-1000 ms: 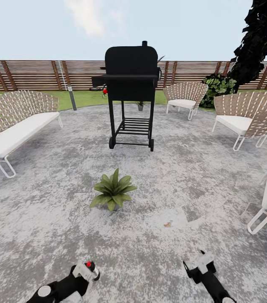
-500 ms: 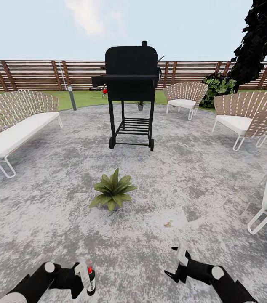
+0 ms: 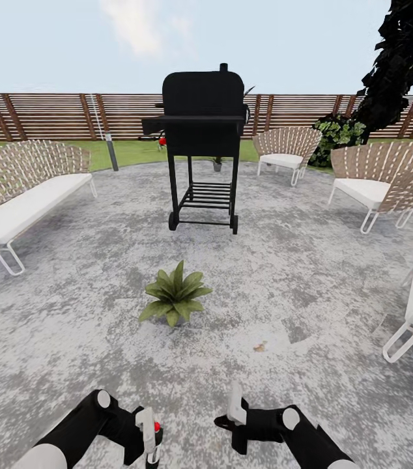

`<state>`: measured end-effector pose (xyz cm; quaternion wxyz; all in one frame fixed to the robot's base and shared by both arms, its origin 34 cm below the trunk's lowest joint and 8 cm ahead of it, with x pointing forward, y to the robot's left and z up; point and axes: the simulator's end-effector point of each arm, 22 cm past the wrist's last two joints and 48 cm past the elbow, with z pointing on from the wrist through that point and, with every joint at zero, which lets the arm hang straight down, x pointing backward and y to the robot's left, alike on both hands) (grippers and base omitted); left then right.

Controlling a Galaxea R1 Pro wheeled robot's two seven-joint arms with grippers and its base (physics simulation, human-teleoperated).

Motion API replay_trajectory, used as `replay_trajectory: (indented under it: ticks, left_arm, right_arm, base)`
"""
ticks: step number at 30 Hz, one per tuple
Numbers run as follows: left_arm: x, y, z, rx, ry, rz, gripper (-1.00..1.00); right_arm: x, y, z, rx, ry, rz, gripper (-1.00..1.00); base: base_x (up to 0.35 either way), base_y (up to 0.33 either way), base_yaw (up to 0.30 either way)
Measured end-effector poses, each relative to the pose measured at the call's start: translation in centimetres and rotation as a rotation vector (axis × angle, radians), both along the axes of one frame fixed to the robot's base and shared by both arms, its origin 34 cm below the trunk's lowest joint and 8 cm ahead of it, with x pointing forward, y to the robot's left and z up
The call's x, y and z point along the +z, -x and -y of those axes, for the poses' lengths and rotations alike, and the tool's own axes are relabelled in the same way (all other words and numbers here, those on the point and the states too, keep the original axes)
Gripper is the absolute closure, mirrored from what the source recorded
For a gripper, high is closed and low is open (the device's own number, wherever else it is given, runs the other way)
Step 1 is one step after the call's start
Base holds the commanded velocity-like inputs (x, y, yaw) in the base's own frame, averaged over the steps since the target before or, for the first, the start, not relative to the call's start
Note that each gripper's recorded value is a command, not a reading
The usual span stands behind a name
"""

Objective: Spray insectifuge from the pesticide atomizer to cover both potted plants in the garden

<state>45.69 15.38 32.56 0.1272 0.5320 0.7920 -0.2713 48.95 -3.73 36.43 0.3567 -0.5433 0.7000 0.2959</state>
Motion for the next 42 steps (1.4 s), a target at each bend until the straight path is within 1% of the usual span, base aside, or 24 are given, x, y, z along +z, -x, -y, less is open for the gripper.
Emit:
replay_trajectory:
  ticks: [3, 7, 11, 12, 15, 20, 22, 28, 32, 38, 42]
  left_arm:
    - [0.0, 0.0, 0.3, -0.004, 0.003, 0.001, 1.0]
    - [0.3, 0.0, 1.7, -0.012, 0.022, 0.003, 1.0]
    - [0.7, 0.0, 3.8, -0.023, 0.05, 0.006, 1.0]
    - [0.9, 0.0, 4.7, -0.027, 0.064, 0.007, 1.0]
    - [1.2, 0.1, 6.2, -0.036, 0.084, 0.01, 1.0]
    - [1.7, 0.1, 7.9, -0.045, 0.109, 0.015, 1.0]
    - [1.8, 0.1, 8.4, -0.048, 0.115, 0.015, 1.0]
    - [1.8, 0.4, 9.2, -0.073, 0.11, 0.017, 1.0]
    - [1.9, 0.5, 9.7, -0.079, 0.114, 0.018, 1.0]
    - [1.9, 0.6, 9.7, -0.082, 0.11, 0.017, 1.0]
    - [1.6, 0.8, 9.4, -0.096, 0.091, 0.016, 1.0]
  right_arm:
    - [0.2, 0.3, -0.7, 0.014, -0.011, -0.007, 1.0]
    - [0.4, 0.5, -1.3, 0.02, -0.022, -0.01, 1.0]
    - [0.9, 0.7, -2.7, 0.027, -0.043, -0.01, 1.0]
    - [1.0, 0.7, -3.0, 0.028, -0.047, -0.01, 1.0]
    - [1.1, 0.7, -3.2, 0.028, -0.049, -0.01, 1.0]
    - [1.1, 0.7, -3.2, 0.027, -0.05, -0.009, 1.0]
    - [1.1, 0.7, -3.2, 0.026, -0.05, -0.009, 1.0]
    - [1.1, 0.7, -3.2, 0.026, -0.051, -0.009, 1.0]
    - [1.1, 0.6, -3.3, 0.026, -0.052, -0.009, 1.0]
    - [1.1, 0.6, -3.3, 0.026, -0.053, -0.009, 1.0]
    - [1.3, 0.7, -3.8, 0.028, -0.06, -0.009, 1.0]
  base:
    - [0.0, 0.0, 0.0]
    - [0.0, 0.0, 0.0]
    - [0.0, 0.0, 0.0]
    - [0.0, 0.0, 0.0]
    - [0.0, 0.0, 0.0]
    - [0.0, 0.0, 0.0]
    - [0.0, 0.0, 0.0]
    - [0.0, 0.0, 0.0]
    - [0.0, 0.0, 0.0]
    - [0.0, 0.0, 0.0]
    - [0.0, 0.0, 0.0]
